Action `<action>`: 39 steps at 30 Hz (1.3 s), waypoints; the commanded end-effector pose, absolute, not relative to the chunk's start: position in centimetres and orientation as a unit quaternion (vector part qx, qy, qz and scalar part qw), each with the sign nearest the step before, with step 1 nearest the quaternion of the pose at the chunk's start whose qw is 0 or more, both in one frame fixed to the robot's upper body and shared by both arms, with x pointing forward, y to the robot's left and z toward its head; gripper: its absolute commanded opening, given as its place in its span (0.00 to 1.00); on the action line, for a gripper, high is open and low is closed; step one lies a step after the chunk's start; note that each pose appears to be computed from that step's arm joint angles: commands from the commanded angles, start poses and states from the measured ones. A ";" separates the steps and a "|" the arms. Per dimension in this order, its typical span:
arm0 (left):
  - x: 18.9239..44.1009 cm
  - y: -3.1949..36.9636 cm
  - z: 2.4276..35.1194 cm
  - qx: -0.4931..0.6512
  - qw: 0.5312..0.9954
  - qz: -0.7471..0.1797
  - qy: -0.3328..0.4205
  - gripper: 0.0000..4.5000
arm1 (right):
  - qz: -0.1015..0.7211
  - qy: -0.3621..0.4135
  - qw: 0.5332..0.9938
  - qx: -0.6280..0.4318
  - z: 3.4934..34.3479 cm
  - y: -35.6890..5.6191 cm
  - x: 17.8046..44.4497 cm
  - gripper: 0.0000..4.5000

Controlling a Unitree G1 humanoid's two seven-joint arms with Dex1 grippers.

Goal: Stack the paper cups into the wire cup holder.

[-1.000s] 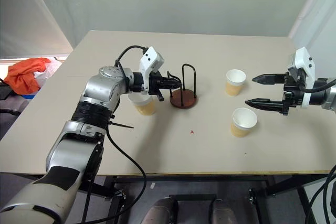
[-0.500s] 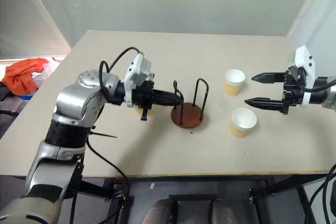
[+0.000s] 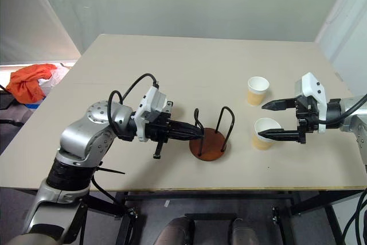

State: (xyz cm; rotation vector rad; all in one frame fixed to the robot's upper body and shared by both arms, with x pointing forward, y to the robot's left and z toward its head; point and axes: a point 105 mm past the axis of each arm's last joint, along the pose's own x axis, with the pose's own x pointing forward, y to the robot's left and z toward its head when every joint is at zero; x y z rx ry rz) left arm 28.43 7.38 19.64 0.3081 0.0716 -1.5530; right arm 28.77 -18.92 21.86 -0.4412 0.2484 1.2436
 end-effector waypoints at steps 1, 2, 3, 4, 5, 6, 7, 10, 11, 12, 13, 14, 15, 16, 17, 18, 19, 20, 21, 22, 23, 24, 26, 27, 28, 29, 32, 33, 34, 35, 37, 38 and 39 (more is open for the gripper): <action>28.4 7.4 18.3 0.164 0.698 -0.696 0.042 0.01 | 0.558 0.117 0.786 -0.238 22.3 -19.2 28.9 1.00; 28.3 7.4 18.0 0.169 0.698 -0.695 0.046 0.01 | 0.554 0.119 0.789 -0.239 22.3 -19.4 29.1 1.00; 28.2 7.5 17.6 0.170 0.697 -0.695 0.056 0.01 | 0.549 0.120 0.791 -0.241 22.3 -19.6 29.2 1.00; 28.3 7.4 17.3 0.170 0.699 -0.692 0.064 0.01 | 0.546 0.121 0.792 -0.244 22.3 -19.7 29.4 1.00; 28.3 7.4 17.1 0.170 0.700 -0.690 0.069 0.01 | 0.544 0.121 0.793 -0.246 22.3 -19.8 29.4 1.00; 28.7 7.5 16.7 0.180 0.706 -0.681 0.075 0.07 | 0.544 0.123 0.792 -0.248 22.3 -19.8 29.4 1.00; 29.0 7.7 16.4 0.187 0.710 -0.674 0.078 0.14 | 0.544 0.124 0.791 -0.250 22.3 -19.9 29.4 1.00; 29.8 8.1 15.6 0.197 0.725 -0.653 0.090 0.34 | 0.542 0.135 0.787 -0.263 21.9 -20.1 29.3 1.00; 29.8 8.2 15.5 0.199 0.726 -0.652 0.091 0.41 | 0.542 0.138 0.785 -0.268 21.8 -20.2 29.2 1.00; 29.7 8.4 15.6 0.198 0.726 -0.652 0.091 0.49 | 0.543 0.143 0.780 -0.276 21.7 -20.2 29.1 1.00; 29.7 8.6 15.7 0.198 0.728 -0.650 0.091 0.56 | 0.546 0.148 0.773 -0.288 21.7 -20.2 28.8 1.00; 29.7 8.8 15.9 0.199 0.731 -0.646 0.089 0.64 | 0.548 0.153 0.766 -0.298 21.6 -20.2 28.6 1.00; 29.7 9.0 16.0 0.200 0.733 -0.644 0.088 0.72 | 0.550 0.157 0.762 -0.305 21.6 -20.2 28.5 1.00; 29.8 9.3 16.2 0.197 0.738 -0.640 0.089 0.80 | 0.551 0.160 0.756 -0.315 21.5 -20.1 28.4 1.00; 29.8 9.4 16.3 0.195 0.740 -0.637 0.089 0.85 | 0.552 0.162 0.752 -0.321 21.5 -20.1 28.3 1.00; 29.7 10.3 16.7 0.200 0.746 -0.629 0.091 0.93 | 0.555 0.166 0.744 -0.333 21.4 -19.9 28.1 1.00; 29.4 11.1 17.0 0.204 0.747 -0.626 0.093 1.00 | 0.557 0.171 0.737 -0.343 21.2 -19.8 28.0 1.00; 28.9 11.7 17.6 0.206 0.746 -0.627 0.090 1.00 | 0.558 0.176 0.731 -0.351 21.0 -19.8 27.9 1.00; 28.3 12.4 18.4 0.206 0.746 -0.627 0.089 1.00 | 0.558 0.180 0.728 -0.357 20.8 -19.8 28.0 1.00; 27.9 13.0 19.0 0.206 0.747 -0.626 0.086 1.00 | 0.557 0.181 0.728 -0.358 20.6 -19.8 28.1 1.00; 27.5 13.6 20.2 0.209 0.751 -0.621 0.078 1.00 | 0.555 0.185 0.727 -0.359 20.3 -19.8 28.3 1.00; 27.2 14.1 21.3 0.211 0.756 -0.615 0.071 1.00 | 0.553 0.190 0.726 -0.361 19.9 -19.8 28.5 1.00; 27.0 14.8 23.4 0.220 0.767 -0.600 0.053 1.00 | 0.552 0.201 0.722 -0.365 19.1 -19.9 28.8 1.00; 27.0 15.2 24.5 0.229 0.774 -0.590 0.040 1.00 | 0.551 0.206 0.720 -0.368 18.6 -19.9 29.0 1.00; 26.9 15.5 25.6 0.238 0.777 -0.582 0.026 1.00 | 0.551 0.211 0.717 -0.371 18.1 -19.8 29.2 1.00; 26.4 15.5 26.7 0.245 0.775 -0.583 0.012 1.00 | 0.551 0.214 0.715 -0.374 17.6 -19.6 29.4 1.00; 24.8 15.0 28.1 0.246 0.760 -0.602 -0.002 1.00 | 0.557 0.223 0.704 -0.381 16.6 -19.3 29.7 0.96; 24.6 14.8 28.1 0.244 0.760 -0.603 0.000 1.00 | 0.561 0.227 0.698 -0.384 16.3 -19.3 29.7 0.92; 24.6 14.8 27.9 0.245 0.761 -0.600 0.004 1.00 | 0.563 0.228 0.694 -0.387 16.1 -19.2 29.7 0.88; 24.6 14.8 27.7 0.246 0.763 -0.598 0.008 1.00 | 0.566 0.227 0.691 -0.388 16.0 -19.2 29.7 0.82; 24.5 14.8 27.4 0.243 0.767 -0.594 0.014 1.00 | 0.567 0.224 0.689 -0.392 16.1 -19.0 29.9 0.66; 24.5 14.9 27.4 0.242 0.769 -0.591 0.016 1.00 | 0.568 0.221 0.688 -0.394 16.2 -19.0 30.0 0.58; 24.5 14.9 27.3 0.240 0.771 -0.589 0.017 1.00 | 0.568 0.219 0.688 -0.396 16.3 -19.0 30.2 0.52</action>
